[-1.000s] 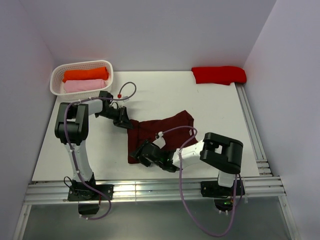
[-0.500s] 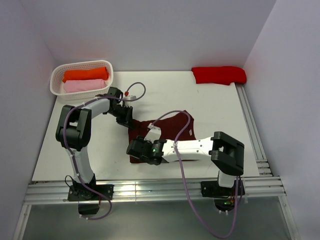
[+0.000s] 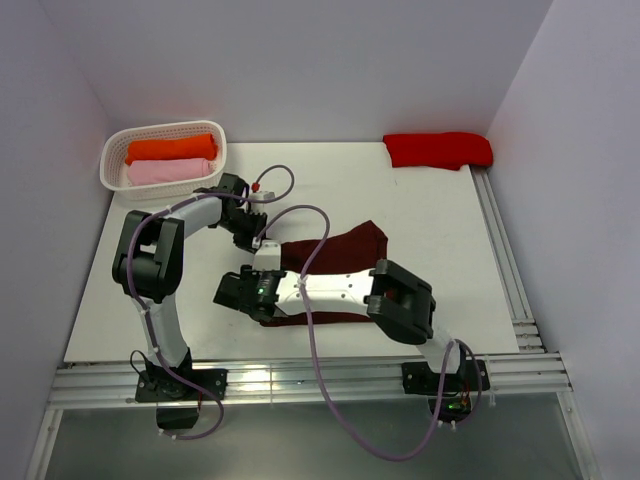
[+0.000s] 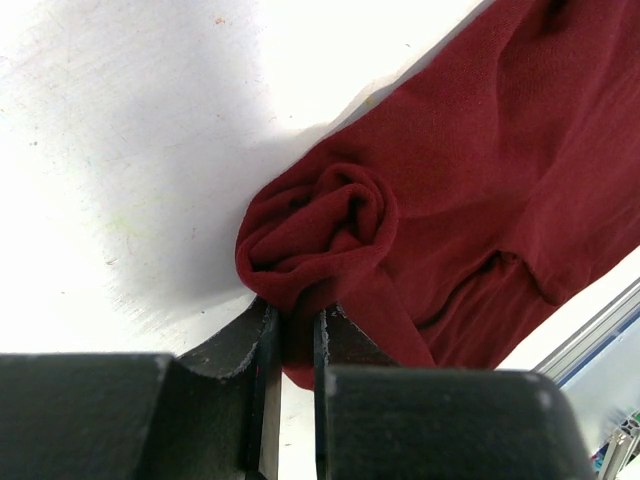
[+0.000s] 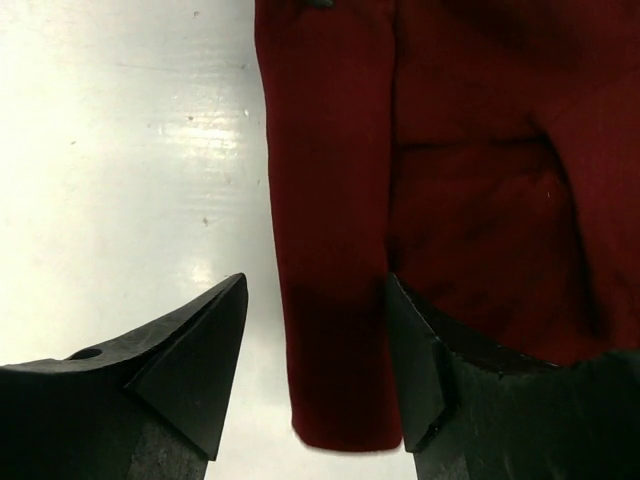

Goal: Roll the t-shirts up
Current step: Roll the tshirt

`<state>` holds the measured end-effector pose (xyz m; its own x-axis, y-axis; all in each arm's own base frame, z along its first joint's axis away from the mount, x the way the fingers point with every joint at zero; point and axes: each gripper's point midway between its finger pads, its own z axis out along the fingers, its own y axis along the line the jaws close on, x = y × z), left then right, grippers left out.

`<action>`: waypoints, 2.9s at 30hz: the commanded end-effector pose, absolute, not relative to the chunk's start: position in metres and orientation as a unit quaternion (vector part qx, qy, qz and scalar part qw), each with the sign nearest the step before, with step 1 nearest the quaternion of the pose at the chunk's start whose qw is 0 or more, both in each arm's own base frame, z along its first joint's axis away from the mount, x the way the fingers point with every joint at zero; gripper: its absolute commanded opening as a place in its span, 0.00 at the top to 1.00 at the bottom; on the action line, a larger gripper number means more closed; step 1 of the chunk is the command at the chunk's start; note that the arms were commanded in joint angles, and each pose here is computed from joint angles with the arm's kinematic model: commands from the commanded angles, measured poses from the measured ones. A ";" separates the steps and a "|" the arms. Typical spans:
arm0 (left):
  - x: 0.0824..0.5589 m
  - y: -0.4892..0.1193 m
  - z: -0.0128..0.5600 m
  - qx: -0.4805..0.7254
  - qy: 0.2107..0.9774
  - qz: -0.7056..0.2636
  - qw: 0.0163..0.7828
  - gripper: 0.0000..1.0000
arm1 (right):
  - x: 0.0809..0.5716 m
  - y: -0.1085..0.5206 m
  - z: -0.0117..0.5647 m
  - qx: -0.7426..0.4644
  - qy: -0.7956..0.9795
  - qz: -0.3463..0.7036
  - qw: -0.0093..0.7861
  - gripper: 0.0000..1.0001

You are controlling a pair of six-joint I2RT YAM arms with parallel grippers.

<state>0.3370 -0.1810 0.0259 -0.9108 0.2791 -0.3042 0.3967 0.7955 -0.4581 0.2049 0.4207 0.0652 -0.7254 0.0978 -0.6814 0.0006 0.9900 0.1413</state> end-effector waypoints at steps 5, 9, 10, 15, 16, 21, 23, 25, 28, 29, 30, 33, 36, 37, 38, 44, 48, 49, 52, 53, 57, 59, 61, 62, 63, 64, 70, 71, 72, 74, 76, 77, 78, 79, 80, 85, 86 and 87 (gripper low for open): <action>0.348 -0.171 0.024 0.193 0.946 -0.223 0.136 0.97 | 0.223 0.416 0.067 0.000 0.914 0.001 0.406 0.37; 0.348 -0.171 0.024 0.192 0.946 -0.224 0.134 0.95 | 0.218 0.415 0.056 -0.006 0.918 -0.005 0.396 0.40; 0.349 -0.171 0.024 0.192 0.946 -0.224 0.134 0.94 | 0.215 0.414 0.051 -0.008 0.921 -0.007 0.389 0.41; 0.350 -0.171 0.023 0.192 0.946 -0.224 0.132 0.89 | 0.204 0.405 0.033 -0.005 0.928 -0.018 0.371 0.59; 0.350 -0.171 0.023 0.192 0.946 -0.224 0.132 0.88 | 0.204 0.406 0.035 -0.001 0.928 -0.010 0.372 0.69; 0.353 -0.176 0.030 0.199 0.941 -0.235 0.137 0.73 | 0.195 0.408 0.029 0.004 0.934 0.029 0.355 0.79; 0.355 -0.178 0.037 0.201 0.938 -0.243 0.145 0.66 | 0.196 0.414 0.032 0.014 0.933 0.057 0.355 0.79; 0.360 -0.181 0.051 0.208 0.930 -0.257 0.161 0.53 | 0.193 0.409 0.032 0.023 0.935 0.081 0.345 0.80; 0.363 -0.185 0.077 0.217 0.912 -0.296 0.183 0.39 | 0.192 0.411 0.034 0.053 0.930 0.151 0.330 0.82; 0.363 -0.184 0.085 0.216 0.905 -0.315 0.186 0.37 | 0.196 0.420 0.041 0.069 0.921 0.192 0.332 0.82; 0.363 -0.183 0.091 0.221 0.901 -0.322 0.191 0.34 | 0.193 0.408 0.029 0.072 0.924 0.193 0.323 0.83; 0.362 -0.180 0.110 0.225 0.884 -0.356 0.206 0.31 | 0.193 0.406 0.037 0.103 0.910 0.261 0.305 0.85; 0.354 -0.174 0.115 0.223 0.869 -0.393 0.202 0.30 | 0.195 0.408 0.039 0.134 0.891 0.328 0.284 0.85; 0.352 -0.171 0.115 0.220 0.865 -0.402 0.202 0.29 | 0.198 0.416 0.048 0.152 0.874 0.366 0.280 0.85; 0.349 -0.171 0.115 0.222 0.860 -0.412 0.201 0.28 | 0.198 0.415 0.048 0.159 0.870 0.382 0.269 0.85; 0.330 -0.179 0.101 0.226 0.828 -0.476 0.190 0.28 | 0.194 0.402 0.038 0.201 0.844 0.435 0.241 0.86; 0.325 -0.182 0.079 0.212 0.826 -0.494 0.171 0.28 | 0.190 0.399 0.038 0.233 0.817 0.481 0.217 0.86; 0.326 -0.182 0.075 0.209 0.826 -0.495 0.169 0.28 | 0.192 0.401 0.044 0.237 0.806 0.499 0.214 0.86; 0.326 -0.183 0.064 0.197 0.829 -0.500 0.155 0.29 | 0.190 0.401 0.039 0.249 0.795 0.516 0.199 0.87; 0.326 -0.183 0.060 0.193 0.832 -0.498 0.151 0.30 | 0.189 0.401 0.032 0.252 0.797 0.514 0.194 0.87; 0.325 -0.185 0.047 0.183 0.838 -0.496 0.137 0.31 | 0.188 0.406 0.030 0.257 0.791 0.525 0.183 0.89; 0.325 -0.187 0.047 0.173 0.839 -0.498 0.132 0.33 | 0.190 0.408 0.028 0.256 0.796 0.517 0.185 0.89; 0.327 -0.189 0.046 0.175 0.843 -0.491 0.136 0.35 | 0.192 0.406 0.022 0.253 0.809 0.494 0.192 0.87; 0.327 -0.190 0.046 0.172 0.845 -0.487 0.135 0.39 | 0.192 0.406 0.025 0.252 0.813 0.488 0.196 0.84; 0.330 -0.189 0.044 0.172 0.852 -0.474 0.139 0.44 | 0.189 0.400 0.012 0.246 0.833 0.456 0.196 0.82; 0.330 -0.191 0.045 0.172 0.854 -0.471 0.140 0.48 | 0.192 0.404 0.016 0.242 0.836 0.450 0.200 0.79; 0.340 -0.191 0.051 0.179 0.878 -0.415 0.156 0.81 | 0.195 0.395 0.015 0.216 0.883 0.346 0.233 0.50; 0.342 -0.191 0.055 0.184 0.882 -0.401 0.166 0.85 | 0.197 0.393 0.017 0.209 0.887 0.328 0.248 0.44; 0.340 -0.195 0.056 0.190 0.885 -0.390 0.169 0.87 | 0.190 0.380 0.008 0.201 0.905 0.283 0.247 0.43; 0.344 -0.191 0.054 0.192 0.898 -0.351 0.181 0.92 | 0.195 0.386 0.024 0.193 0.906 0.264 0.267 0.38; 0.345 -0.191 0.053 0.197 0.905 -0.326 0.188 0.93 | 0.192 0.378 0.032 0.177 0.917 0.205 0.292 0.36; 0.345 -0.190 0.054 0.197 0.908 -0.318 0.188 0.94 | 0.191 0.376 0.036 0.170 0.920 0.187 0.299 0.36; 0.344 -0.192 0.054 0.202 0.908 -0.315 0.187 0.94 | 0.190 0.375 0.040 0.164 0.922 0.172 0.306 0.36; 0.343 -0.192 0.054 0.202 0.909 -0.312 0.185 0.94 | 0.191 0.374 0.053 0.156 0.922 0.147 0.322 0.36; 0.344 -0.192 0.053 0.203 0.911 -0.307 0.186 0.94 | 0.190 0.372 0.054 0.149 0.924 0.131 0.326 0.35; 0.339 -0.193 0.049 0.207 0.913 -0.307 0.172 0.95 | 0.196 0.371 0.072 0.127 0.925 0.065 0.353 0.35; 0.338 -0.193 0.048 0.206 0.913 -0.307 0.171 0.95 | 0.197 0.372 0.073 0.116 0.925 0.060 0.356 0.35; 0.338 -0.193 0.047 0.208 0.914 -0.304 0.171 0.94 | 0.198 0.376 0.075 0.110 0.925 0.060 0.358 0.35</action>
